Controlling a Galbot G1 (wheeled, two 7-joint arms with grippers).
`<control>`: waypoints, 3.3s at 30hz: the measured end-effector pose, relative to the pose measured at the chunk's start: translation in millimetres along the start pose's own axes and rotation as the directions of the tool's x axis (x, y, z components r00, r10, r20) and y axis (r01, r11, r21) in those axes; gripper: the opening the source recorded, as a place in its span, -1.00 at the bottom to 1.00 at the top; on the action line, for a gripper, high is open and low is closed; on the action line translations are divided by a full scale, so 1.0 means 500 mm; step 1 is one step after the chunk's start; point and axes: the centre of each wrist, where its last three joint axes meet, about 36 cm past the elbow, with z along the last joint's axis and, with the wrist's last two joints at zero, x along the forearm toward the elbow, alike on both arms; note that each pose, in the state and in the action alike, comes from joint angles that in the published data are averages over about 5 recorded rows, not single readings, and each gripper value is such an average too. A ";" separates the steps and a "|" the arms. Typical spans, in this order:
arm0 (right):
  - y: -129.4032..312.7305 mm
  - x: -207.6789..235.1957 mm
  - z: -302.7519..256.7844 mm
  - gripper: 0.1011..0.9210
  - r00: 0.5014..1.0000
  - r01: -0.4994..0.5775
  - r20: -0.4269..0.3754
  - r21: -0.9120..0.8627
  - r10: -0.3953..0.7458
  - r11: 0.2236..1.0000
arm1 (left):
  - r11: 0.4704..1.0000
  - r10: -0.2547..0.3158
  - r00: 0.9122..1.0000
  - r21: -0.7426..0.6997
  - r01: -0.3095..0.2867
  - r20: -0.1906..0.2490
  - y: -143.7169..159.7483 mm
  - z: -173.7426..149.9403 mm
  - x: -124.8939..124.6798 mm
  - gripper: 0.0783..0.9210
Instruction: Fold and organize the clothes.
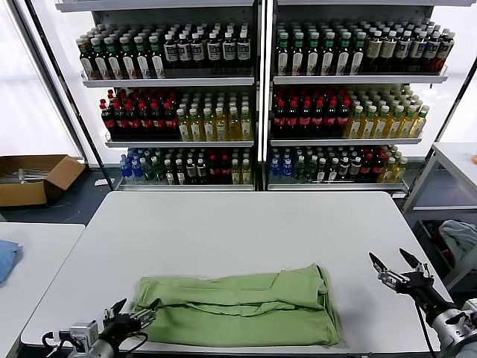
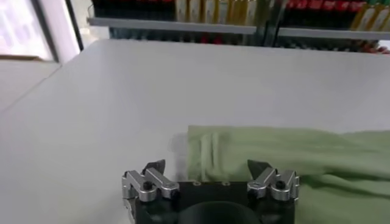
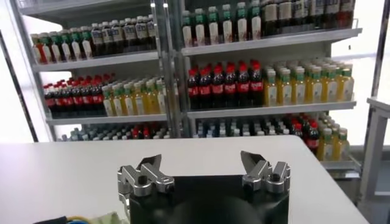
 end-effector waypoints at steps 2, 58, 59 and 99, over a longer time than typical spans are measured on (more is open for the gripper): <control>-0.001 0.000 -0.001 0.76 1.000 0.000 0.002 0.001 0.000 1.000 | 1.000 -0.009 1.000 0.012 0.009 -0.007 -0.004 0.007 -0.004 0.59; -0.023 -0.016 -0.070 0.76 0.999 0.006 0.039 0.068 -0.008 0.998 | 0.967 -0.244 0.947 -0.019 0.253 0.208 0.381 -0.257 0.055 -0.97; -0.024 -0.016 -0.070 0.76 0.999 0.004 0.039 0.068 -0.007 0.998 | 0.970 -0.236 0.948 -0.014 0.245 0.213 0.377 -0.264 0.057 -0.97; 0.007 0.019 -0.055 0.76 0.999 -0.032 0.024 0.026 0.031 0.999 | 0.951 0.172 0.966 0.225 -0.214 0.192 -0.049 -0.118 0.040 -0.97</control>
